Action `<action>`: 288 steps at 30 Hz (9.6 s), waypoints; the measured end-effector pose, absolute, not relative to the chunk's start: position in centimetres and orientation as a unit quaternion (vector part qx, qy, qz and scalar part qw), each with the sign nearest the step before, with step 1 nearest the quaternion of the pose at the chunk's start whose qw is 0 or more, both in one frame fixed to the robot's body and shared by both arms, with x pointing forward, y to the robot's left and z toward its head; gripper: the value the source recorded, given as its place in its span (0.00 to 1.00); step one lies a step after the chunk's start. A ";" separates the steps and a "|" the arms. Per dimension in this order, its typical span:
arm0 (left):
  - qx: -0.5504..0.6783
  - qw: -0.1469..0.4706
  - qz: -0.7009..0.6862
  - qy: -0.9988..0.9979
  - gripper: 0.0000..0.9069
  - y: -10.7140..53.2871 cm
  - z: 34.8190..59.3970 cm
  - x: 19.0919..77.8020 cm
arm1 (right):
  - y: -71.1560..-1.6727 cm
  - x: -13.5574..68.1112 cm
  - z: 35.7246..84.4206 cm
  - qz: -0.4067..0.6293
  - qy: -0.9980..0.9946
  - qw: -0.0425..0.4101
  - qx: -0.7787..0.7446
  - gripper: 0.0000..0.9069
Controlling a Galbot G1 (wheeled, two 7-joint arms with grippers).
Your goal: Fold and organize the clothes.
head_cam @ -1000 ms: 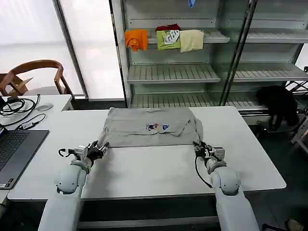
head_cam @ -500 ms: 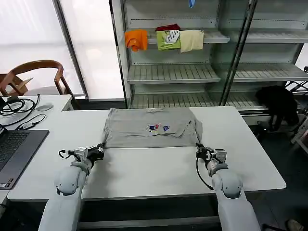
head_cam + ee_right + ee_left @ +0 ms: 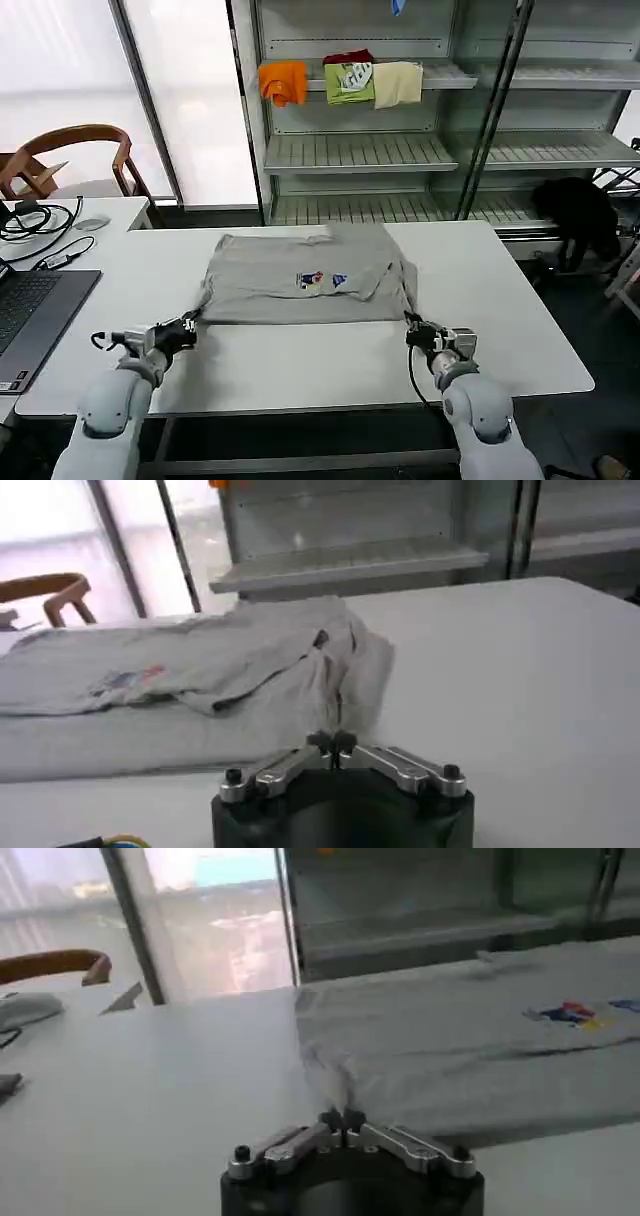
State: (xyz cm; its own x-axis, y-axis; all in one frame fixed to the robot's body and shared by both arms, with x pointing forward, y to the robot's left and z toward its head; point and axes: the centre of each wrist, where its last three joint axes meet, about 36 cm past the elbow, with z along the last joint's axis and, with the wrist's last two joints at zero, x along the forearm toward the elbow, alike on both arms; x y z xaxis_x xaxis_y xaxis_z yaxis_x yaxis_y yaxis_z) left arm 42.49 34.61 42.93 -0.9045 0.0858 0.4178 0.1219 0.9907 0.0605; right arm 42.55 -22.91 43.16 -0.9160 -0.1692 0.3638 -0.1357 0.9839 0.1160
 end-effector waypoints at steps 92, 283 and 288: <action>-0.024 0.232 -0.058 -0.971 0.82 38.3 44.1 58.3 | -15.8 66.3 43.8 0.049 -0.975 0.192 0.104 1.00; -0.097 0.160 -0.038 -0.982 0.01 27.2 45.6 38.0 | -21.1 42.9 41.4 0.013 -0.988 0.145 0.046 1.00; -0.104 0.175 -0.027 -0.979 0.01 25.7 44.3 38.5 | -20.9 43.0 41.2 0.012 -0.988 0.147 0.048 1.00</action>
State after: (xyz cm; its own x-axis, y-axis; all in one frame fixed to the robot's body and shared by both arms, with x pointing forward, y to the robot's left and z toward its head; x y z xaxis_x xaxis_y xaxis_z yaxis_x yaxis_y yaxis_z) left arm 38.46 25.68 44.32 -0.9172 0.1932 0.3484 0.2124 0.9770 0.0175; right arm 43.03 -20.91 41.25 -0.9524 -0.0907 0.2909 -0.0977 0.9952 -0.0096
